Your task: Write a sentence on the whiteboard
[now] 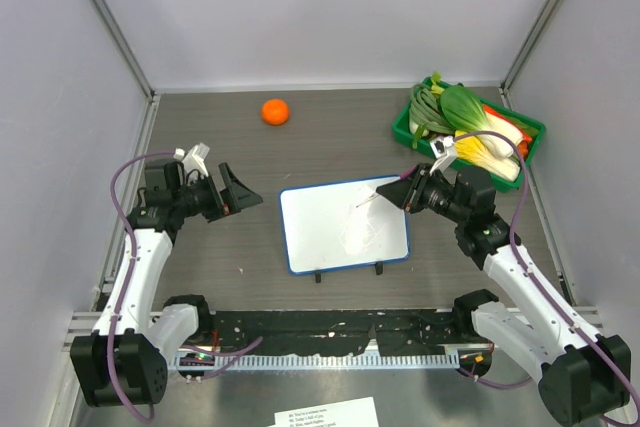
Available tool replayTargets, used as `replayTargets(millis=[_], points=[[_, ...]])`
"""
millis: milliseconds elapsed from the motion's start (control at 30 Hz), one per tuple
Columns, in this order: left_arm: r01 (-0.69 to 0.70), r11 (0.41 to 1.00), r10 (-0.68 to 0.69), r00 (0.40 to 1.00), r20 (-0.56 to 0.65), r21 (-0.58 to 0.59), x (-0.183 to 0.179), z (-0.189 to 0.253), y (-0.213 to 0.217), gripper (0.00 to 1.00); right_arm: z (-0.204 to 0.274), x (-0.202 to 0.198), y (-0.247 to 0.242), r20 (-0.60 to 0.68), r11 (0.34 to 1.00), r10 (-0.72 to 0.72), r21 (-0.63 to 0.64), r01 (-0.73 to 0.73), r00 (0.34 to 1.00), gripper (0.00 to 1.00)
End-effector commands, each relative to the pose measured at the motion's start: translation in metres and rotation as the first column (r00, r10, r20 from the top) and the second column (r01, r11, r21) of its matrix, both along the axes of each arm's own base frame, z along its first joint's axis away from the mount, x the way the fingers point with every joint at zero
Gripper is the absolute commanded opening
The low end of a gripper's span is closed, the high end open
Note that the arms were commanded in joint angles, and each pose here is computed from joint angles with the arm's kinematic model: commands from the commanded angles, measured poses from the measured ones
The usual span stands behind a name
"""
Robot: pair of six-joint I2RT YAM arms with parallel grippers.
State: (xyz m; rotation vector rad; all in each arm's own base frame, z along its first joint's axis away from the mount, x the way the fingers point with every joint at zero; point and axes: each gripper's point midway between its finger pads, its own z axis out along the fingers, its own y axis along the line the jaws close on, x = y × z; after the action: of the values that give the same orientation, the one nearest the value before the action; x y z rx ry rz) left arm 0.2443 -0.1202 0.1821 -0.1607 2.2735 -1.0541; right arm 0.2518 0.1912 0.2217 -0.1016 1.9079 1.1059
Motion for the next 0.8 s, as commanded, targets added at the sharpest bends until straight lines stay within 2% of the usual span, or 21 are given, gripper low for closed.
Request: replayTargets(millis=[0, 767], points=[[0.028, 1.0, -0.027, 0.997, 0.065, -0.014, 0.0013, 0.0111, -0.0031, 1.0, 0.0273, 0.0011, 0.0011, 0.085, 0.999, 0.004, 0.035, -0.007, 0.996, 0.01], [0.029, 0.999, -0.027, 0.997, 0.071, -0.021, 0.0004, 0.0128, -0.0036, 1.0, 0.0272, -0.0008, -0.0002, 0.092, 1.0, 0.002, 0.027, -0.004, 0.996, 0.01]])
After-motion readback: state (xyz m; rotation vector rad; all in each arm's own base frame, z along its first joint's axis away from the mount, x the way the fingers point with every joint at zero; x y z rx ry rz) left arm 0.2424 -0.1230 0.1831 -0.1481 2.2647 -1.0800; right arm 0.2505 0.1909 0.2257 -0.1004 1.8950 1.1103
